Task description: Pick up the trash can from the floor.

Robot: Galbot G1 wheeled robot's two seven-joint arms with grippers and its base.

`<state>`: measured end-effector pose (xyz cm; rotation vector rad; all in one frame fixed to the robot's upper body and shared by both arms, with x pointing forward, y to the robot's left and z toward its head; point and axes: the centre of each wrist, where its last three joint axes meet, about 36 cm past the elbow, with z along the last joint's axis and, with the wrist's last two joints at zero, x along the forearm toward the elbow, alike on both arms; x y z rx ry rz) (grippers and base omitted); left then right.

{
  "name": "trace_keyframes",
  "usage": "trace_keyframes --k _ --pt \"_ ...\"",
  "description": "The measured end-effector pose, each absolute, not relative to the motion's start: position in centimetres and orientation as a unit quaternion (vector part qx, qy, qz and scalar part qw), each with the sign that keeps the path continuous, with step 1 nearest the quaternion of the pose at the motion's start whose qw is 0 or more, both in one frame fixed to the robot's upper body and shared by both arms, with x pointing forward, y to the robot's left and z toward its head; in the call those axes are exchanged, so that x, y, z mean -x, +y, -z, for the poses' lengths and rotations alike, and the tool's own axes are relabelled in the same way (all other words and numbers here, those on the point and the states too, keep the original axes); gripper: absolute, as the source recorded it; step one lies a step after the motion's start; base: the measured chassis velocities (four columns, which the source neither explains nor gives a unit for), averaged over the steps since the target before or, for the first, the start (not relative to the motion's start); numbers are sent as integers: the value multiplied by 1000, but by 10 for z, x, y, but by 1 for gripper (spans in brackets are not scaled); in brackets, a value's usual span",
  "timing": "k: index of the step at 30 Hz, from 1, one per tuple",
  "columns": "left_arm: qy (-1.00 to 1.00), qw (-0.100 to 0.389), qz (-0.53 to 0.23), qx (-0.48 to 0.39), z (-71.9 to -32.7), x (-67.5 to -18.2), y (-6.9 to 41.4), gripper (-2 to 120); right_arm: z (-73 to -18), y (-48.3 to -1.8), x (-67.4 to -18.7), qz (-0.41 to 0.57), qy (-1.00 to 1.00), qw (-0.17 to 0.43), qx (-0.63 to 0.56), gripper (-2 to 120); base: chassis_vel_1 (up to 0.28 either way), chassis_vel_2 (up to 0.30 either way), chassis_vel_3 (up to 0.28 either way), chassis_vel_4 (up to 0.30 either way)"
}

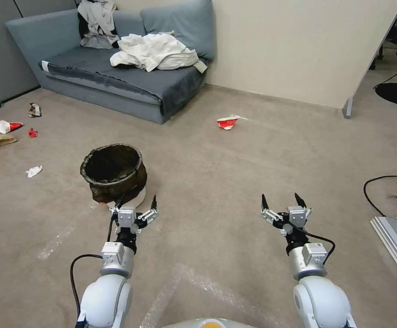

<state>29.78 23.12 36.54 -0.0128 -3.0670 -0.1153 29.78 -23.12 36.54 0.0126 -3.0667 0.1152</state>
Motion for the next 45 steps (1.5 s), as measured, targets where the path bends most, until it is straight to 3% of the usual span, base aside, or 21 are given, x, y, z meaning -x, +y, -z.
trace_keyframes --k 34,40,45 --pt "-999 30 39 2 -366 -293 232 100 -365 -229 -296 -38 -999 36 -3 100 0 0 0 0" --pt "-997 -46 55 -25 -392 -246 234 100 -387 -165 -262 -30 -998 -41 28 100 0 0 0 0" --pt "-989 -118 76 -46 -422 -207 237 100 -393 -156 -256 -14 -998 -56 35 100 0 0 0 0"
